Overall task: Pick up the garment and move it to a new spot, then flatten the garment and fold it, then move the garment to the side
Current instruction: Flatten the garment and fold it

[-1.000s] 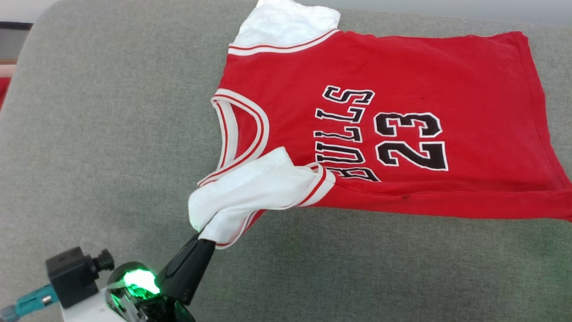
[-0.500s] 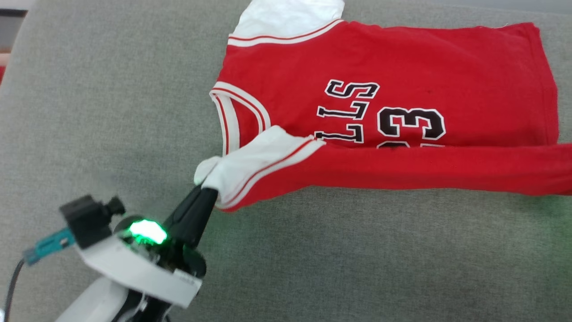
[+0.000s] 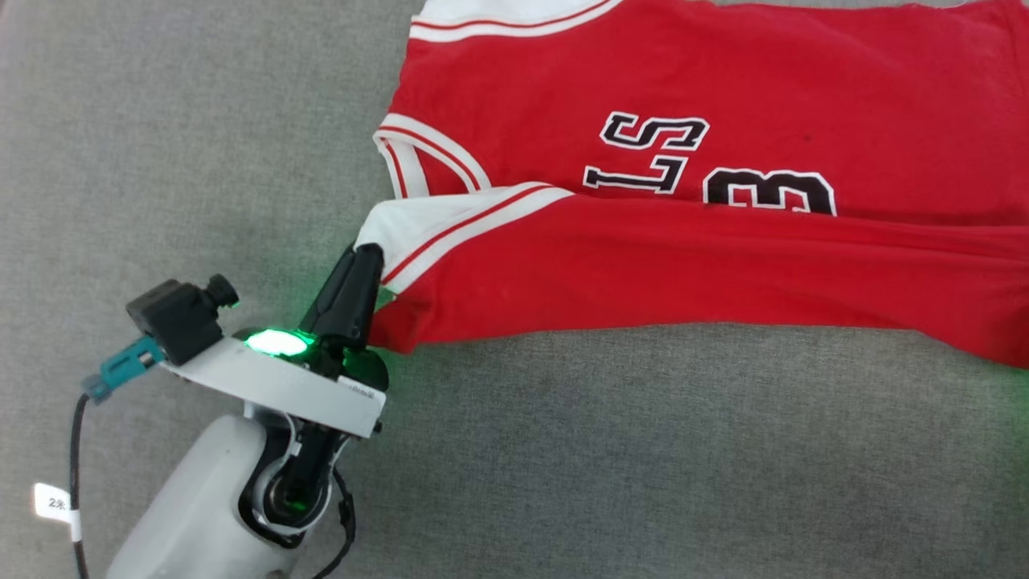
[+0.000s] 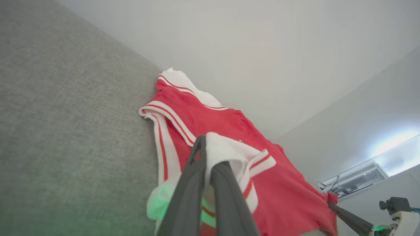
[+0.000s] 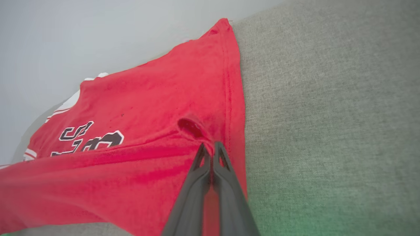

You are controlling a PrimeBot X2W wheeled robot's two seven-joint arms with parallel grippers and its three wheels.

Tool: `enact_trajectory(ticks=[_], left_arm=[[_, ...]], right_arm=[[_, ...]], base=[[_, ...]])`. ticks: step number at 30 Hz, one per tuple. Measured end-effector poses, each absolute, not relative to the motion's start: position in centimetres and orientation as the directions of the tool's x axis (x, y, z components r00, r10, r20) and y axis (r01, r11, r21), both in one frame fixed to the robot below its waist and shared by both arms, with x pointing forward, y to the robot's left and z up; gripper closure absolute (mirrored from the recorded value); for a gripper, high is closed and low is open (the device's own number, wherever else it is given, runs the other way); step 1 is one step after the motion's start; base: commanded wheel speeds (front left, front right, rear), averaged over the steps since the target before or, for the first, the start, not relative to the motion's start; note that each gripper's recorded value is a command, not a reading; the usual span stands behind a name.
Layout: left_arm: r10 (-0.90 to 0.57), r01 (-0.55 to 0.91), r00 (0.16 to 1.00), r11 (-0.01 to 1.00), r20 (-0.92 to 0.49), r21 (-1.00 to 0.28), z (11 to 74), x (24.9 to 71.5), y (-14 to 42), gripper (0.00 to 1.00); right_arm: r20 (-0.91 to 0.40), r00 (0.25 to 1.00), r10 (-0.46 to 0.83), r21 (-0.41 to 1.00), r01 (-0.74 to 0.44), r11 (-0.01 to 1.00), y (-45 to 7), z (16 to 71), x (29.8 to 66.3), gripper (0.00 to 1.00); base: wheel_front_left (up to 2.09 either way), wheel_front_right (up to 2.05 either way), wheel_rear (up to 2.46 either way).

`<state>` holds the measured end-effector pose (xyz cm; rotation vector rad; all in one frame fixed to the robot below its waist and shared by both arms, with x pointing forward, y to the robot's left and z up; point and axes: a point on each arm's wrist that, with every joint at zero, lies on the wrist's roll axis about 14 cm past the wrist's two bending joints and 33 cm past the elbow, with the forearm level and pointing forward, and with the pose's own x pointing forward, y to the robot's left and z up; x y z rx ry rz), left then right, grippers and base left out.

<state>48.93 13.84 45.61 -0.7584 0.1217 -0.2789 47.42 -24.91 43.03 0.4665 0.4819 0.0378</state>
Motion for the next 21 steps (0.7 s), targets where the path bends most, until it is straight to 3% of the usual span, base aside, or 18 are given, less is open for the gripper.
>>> enact_trajectory(ticks=[15,17,18,19,20,21], left_arm=[[-0.299,0.179,0.95,0.767,-0.095,-0.616,42.1,50.2,13.4,0.98],[-0.306,0.184,0.946,0.777,-0.106,-0.602,41.9,50.2,13.4,0.56],[-0.315,0.193,0.943,0.785,-0.111,-0.589,41.9,50.1,13.3,0.2],[-0.323,0.201,0.94,0.792,-0.115,-0.577,41.9,50.0,13.3,0.0],[-0.328,0.208,0.937,0.795,-0.117,-0.57,42.0,49.9,13.3,0.0],[-0.337,0.219,0.934,0.801,-0.119,-0.557,42.2,49.8,13.3,0.0]], right_arm=[[-0.466,0.876,0.124,0.425,0.098,0.9,-24.7,40.1,48.3,1.0],[-0.455,0.881,0.129,0.428,0.089,0.899,-24.3,40.2,48.4,1.0],[-0.451,0.883,0.132,0.429,0.084,0.899,-24.2,40.3,48.4,0.91],[-0.443,0.886,0.133,0.429,0.08,0.9,-24.0,40.5,48.4,0.64],[-0.436,0.89,0.133,0.428,0.075,0.9,-23.9,40.7,48.3,0.51],[-0.428,0.894,0.134,0.429,0.071,0.9,-23.8,41.0,48.3,0.18]], base=[[0.0,0.0,0.0],[0.0,0.0,0.0],[0.0,0.0,0.0],[0.0,0.0,0.0],[0.0,0.0,0.0],[0.0,0.0,0.0]])
